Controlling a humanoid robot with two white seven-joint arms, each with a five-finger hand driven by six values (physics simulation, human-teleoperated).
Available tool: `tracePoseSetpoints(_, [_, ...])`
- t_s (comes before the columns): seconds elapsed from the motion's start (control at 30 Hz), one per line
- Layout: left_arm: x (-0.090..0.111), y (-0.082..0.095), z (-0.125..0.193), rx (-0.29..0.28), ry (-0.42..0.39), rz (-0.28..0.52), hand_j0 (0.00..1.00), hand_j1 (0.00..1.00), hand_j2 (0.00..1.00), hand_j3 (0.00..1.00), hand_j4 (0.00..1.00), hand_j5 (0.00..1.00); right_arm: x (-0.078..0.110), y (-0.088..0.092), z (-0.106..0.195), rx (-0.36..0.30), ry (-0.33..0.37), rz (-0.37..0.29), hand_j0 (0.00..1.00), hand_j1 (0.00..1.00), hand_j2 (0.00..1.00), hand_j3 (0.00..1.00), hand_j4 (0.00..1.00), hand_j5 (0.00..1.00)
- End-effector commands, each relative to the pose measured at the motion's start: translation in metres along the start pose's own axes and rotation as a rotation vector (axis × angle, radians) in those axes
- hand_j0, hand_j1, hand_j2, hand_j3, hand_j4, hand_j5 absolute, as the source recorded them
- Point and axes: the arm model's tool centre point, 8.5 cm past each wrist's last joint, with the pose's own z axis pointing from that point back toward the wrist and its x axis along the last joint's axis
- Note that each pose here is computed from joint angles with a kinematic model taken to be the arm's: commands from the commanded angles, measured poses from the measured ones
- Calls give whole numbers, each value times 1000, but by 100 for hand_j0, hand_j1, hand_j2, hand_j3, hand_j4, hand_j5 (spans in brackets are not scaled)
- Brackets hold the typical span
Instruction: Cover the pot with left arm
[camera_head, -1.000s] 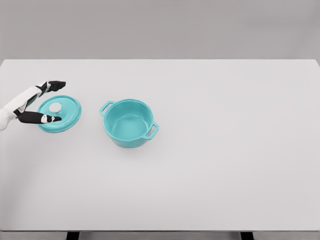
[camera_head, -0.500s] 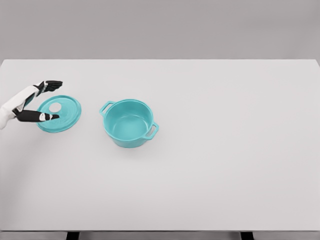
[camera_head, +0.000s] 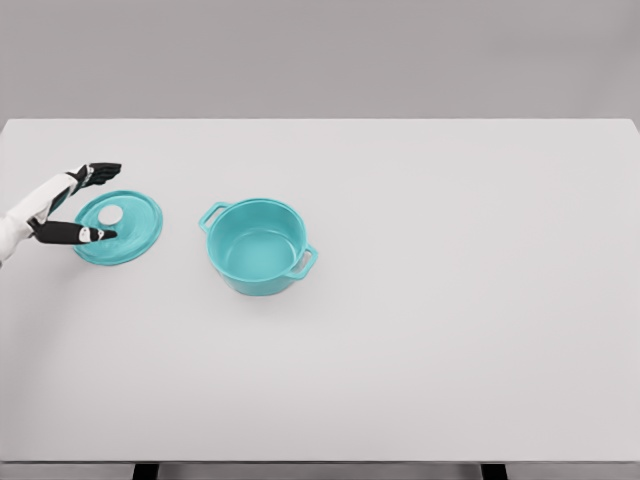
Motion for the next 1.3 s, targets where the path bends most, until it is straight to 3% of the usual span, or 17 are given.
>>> tracePoseSetpoints(0.0, [-4, -3, 0, 5, 9, 13, 90, 90, 90, 90, 90, 90, 0, 0, 0, 0, 0, 0, 100, 100, 100, 100, 100, 100])
tracePoseSetpoints(0.53, [-6, -5, -1, 5, 14, 18, 88, 88, 88, 88, 88, 88, 0, 0, 0, 0, 0, 0, 100, 100, 100, 100, 100, 100])
tracePoseSetpoints(1.2, [-11, -11, 2, -20, 38, 1, 69, 69, 69, 69, 69, 69, 0, 0, 0, 0, 0, 0, 100, 100, 100, 100, 100, 100])
tracePoseSetpoints(1.27, [-12, -12, 2, -21, 38, 4, 63, 63, 63, 63, 63, 63, 0, 0, 0, 0, 0, 0, 100, 100, 100, 100, 100, 100])
